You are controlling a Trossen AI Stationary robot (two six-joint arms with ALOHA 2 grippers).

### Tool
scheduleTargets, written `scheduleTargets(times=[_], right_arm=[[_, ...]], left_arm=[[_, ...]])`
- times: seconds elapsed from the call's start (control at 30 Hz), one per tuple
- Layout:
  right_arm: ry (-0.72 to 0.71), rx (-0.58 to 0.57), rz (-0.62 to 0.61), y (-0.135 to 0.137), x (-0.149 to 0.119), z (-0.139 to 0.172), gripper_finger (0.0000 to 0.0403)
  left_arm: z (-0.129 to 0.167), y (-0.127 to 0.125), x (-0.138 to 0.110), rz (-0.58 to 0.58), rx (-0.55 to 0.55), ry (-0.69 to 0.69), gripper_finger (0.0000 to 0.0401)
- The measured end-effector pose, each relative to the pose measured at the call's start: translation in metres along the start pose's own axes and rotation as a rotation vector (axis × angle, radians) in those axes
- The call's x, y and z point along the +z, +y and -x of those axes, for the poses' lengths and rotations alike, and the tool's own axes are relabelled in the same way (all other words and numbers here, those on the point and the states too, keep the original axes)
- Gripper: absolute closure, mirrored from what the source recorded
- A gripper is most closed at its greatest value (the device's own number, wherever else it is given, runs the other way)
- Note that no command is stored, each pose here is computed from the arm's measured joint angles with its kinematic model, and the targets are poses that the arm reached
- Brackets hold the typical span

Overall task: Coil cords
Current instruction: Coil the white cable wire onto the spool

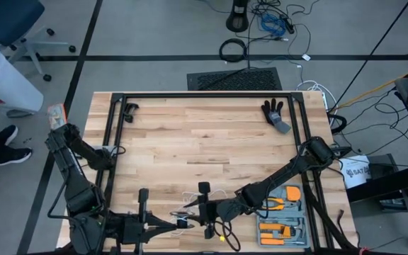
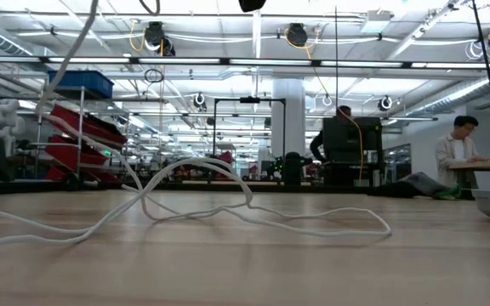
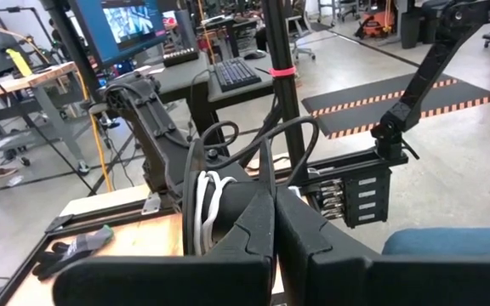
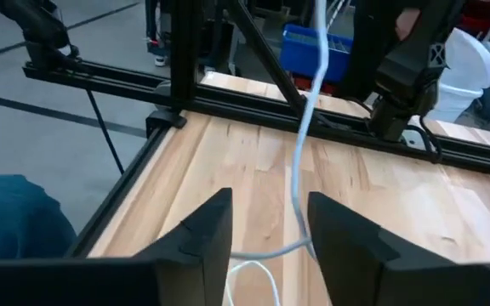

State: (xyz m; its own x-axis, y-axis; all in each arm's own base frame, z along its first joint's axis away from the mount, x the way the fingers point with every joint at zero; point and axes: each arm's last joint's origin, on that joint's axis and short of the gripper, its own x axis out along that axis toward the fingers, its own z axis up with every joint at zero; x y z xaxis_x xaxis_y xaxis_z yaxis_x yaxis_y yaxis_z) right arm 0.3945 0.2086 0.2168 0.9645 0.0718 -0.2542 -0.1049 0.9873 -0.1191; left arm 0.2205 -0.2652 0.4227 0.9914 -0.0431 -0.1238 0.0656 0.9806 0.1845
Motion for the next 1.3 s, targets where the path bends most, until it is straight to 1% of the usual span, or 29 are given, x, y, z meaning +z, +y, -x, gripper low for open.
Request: scheduleTargets(times=[0.07, 0.1, 0.17, 0.27, 0.3, 0.4, 0.47, 0.6, 0.7, 0.87, 0.97, 1.1, 1.3], right_arm=[[0.000, -0.002, -0.014, -0.002, 0.000, -0.001, 0.0272], [0.000, -0.004, -0.017, -0.002, 0.000, -0.001, 0.0284], [0.000, -0.006, -0.018, -0.003, 0.000, -0.001, 0.0319], [0.001, -0.004, -0.018, -0.004, 0.000, -0.002, 0.0382], [0.005, -0.002, -0.017, -0.004, 0.000, -0.002, 0.0392], [0.034, 0.022, -0.011, -0.003, -0.002, 0.000, 0.0395], [0.086, 0.085, 0.008, -0.002, 0.000, 0.006, 0.0400], [0.197, 0.146, -0.006, 0.001, 0.013, 0.034, 0.0401], [0.230, 0.210, -0.003, 0.007, 0.025, 0.055, 0.0402], [0.197, 0.326, 0.016, 0.022, 0.043, 0.084, 0.0402], [0.176, 0.359, 0.039, 0.029, 0.049, 0.096, 0.0402], [0.137, 0.382, 0.048, 0.032, 0.059, 0.108, 0.0403], [0.127, 0.376, 0.060, 0.031, 0.060, 0.109, 0.0403]], left_arm=[[0.000, 0.000, 0.000, 0.000, 0.000, 0.000, 0.0399], [0.000, 0.000, 0.000, 0.000, 0.000, 0.000, 0.0399], [0.000, 0.000, 0.000, 0.000, 0.000, 0.000, 0.0399], [0.000, 0.000, 0.000, 0.000, 0.000, 0.000, 0.0399], [0.000, 0.000, 0.000, 0.000, 0.000, 0.000, 0.0399], [0.000, 0.000, -0.001, -0.004, -0.002, 0.004, 0.0399], [0.000, -0.001, -0.002, -0.016, -0.014, 0.013, 0.0399], [0.005, -0.005, -0.006, -0.061, -0.047, 0.043, 0.0399], [0.008, -0.007, -0.007, -0.075, -0.058, 0.050, 0.0399], [0.008, -0.007, -0.010, -0.095, -0.059, 0.067, 0.0399], [0.008, -0.007, -0.014, -0.126, -0.059, 0.099, 0.0399], [0.007, -0.005, -0.021, -0.134, -0.077, 0.151, 0.0399], [0.007, -0.005, -0.021, -0.135, -0.094, 0.157, 0.0399]])
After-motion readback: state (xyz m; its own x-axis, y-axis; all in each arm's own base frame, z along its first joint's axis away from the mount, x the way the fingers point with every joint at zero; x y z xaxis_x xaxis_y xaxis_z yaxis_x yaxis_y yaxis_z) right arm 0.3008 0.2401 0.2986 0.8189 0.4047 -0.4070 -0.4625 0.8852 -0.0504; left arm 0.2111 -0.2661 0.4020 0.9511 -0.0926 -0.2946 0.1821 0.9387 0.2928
